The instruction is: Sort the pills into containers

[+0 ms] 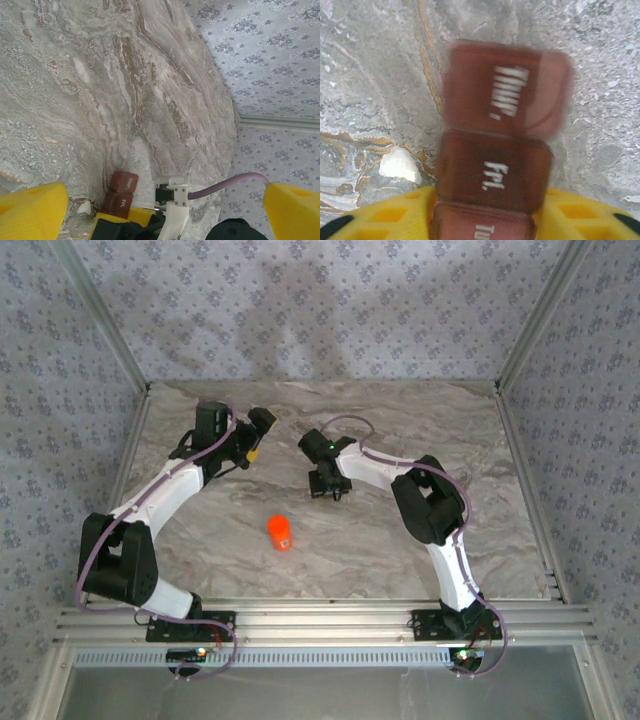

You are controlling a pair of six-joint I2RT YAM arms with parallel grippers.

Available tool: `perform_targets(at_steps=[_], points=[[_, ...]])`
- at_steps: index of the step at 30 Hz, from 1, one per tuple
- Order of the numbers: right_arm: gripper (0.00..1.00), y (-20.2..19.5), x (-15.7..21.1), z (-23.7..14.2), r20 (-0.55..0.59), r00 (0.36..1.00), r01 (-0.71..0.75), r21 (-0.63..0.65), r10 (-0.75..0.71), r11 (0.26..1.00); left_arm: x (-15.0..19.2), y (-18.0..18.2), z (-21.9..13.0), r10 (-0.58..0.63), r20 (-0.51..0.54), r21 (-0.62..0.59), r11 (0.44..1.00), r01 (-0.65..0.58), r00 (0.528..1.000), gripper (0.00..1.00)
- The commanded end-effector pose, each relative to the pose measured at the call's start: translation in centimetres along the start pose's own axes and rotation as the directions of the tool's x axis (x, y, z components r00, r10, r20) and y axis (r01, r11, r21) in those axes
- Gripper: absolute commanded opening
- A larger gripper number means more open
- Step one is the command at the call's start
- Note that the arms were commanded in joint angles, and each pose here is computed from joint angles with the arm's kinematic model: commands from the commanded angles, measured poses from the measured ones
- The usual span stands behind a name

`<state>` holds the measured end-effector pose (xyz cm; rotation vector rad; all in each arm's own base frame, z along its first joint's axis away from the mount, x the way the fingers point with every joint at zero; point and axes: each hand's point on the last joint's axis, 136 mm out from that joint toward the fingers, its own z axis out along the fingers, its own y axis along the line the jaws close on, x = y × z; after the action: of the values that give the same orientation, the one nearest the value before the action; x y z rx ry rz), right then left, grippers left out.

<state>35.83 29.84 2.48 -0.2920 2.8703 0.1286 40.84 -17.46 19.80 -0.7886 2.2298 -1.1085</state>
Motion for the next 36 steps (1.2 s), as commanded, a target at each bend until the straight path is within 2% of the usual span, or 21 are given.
perform_targets(at_steps=[1,5,12,19,26,36], points=[[0.41,-0.5,0.2,0.7,-0.003,1.0,0.028,0.022,-0.028,0.999,-0.3,-1.2,-0.9,0.013,0.01,0.036,0.999,-0.014,1.0,1.0],[0.31,-0.8,-0.6,-0.8,0.065,0.993,0.097,-0.008,-0.096,0.995,0.0,-1.6,-1.0,-0.015,-0.01,0.061,0.998,0.015,1.0,1.0],[0.3,-0.8,-2.4,-5.2,0.233,0.956,0.213,-0.134,-0.178,0.968,2.6,-3.6,-0.5,-0.143,-0.118,0.173,0.972,0.162,0.983,1.0],[0.31,0.7,-2.9,-8.9,0.352,0.905,0.33,-0.227,-0.239,0.916,6.7,-7.2,1.3,-0.165,-0.249,0.255,0.939,0.229,0.954,1.0],[0.31,1.5,-2.9,-9.9,0.38,0.898,0.338,-0.273,-0.222,0.901,8.4,-8.0,2.2,-0.172,-0.291,0.262,0.932,0.251,0.941,1.0],[0.31,2.5,-2.8,-10.1,0.383,0.899,0.34,-0.304,-0.213,0.89,8.5,-7.5,2.8,-0.179,-0.287,0.246,0.936,0.253,0.941,1.0]])
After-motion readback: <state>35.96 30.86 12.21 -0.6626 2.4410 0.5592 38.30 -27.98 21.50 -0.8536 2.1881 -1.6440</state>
